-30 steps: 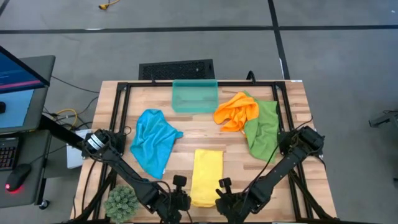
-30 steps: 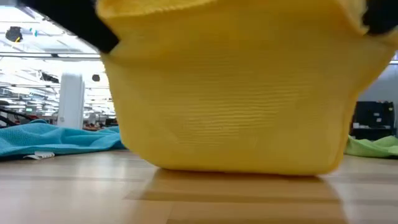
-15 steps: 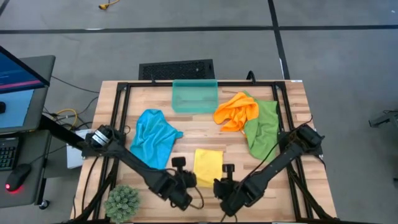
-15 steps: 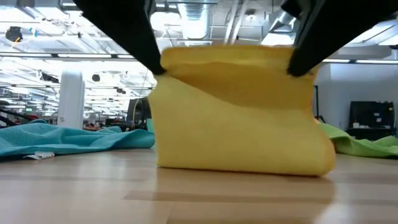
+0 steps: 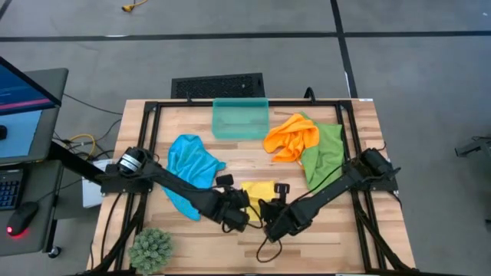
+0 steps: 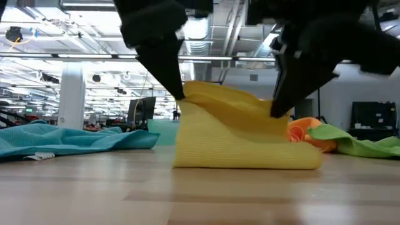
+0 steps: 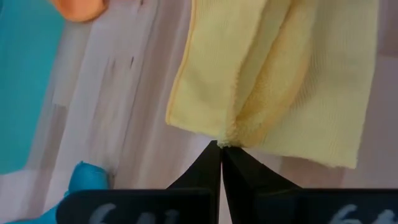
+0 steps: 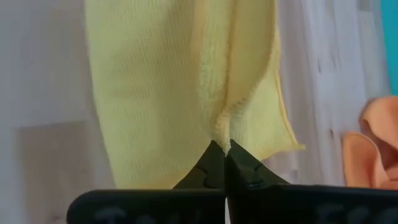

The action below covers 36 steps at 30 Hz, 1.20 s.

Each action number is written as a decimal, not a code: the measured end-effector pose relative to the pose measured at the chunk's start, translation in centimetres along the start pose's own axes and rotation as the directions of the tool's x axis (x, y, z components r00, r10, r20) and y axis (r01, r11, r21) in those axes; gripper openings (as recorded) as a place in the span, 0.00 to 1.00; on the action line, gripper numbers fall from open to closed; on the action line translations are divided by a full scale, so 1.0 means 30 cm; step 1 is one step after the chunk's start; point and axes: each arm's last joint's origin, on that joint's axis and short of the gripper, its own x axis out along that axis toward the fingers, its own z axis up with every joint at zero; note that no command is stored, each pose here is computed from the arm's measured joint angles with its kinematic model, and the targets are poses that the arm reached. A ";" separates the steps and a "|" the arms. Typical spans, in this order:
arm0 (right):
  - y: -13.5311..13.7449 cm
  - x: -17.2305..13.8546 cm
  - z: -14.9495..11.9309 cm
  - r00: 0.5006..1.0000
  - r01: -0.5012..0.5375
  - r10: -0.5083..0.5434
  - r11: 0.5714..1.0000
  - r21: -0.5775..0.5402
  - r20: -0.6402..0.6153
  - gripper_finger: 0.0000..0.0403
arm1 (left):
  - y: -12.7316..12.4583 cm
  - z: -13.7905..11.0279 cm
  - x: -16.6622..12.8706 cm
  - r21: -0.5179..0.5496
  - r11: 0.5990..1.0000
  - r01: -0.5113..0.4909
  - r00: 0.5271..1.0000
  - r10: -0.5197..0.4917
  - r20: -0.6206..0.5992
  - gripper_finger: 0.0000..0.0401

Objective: Roll microfiber towels into tight, uniform cylinder then place into a basket
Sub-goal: Fold the yellow microfiber towel

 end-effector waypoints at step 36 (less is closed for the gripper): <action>-0.116 0.089 0.045 0.999 0.048 -0.046 0.986 0.159 -0.018 0.01 | 0.037 -0.040 0.032 0.014 0.999 -0.032 0.991 0.034 -0.129 0.31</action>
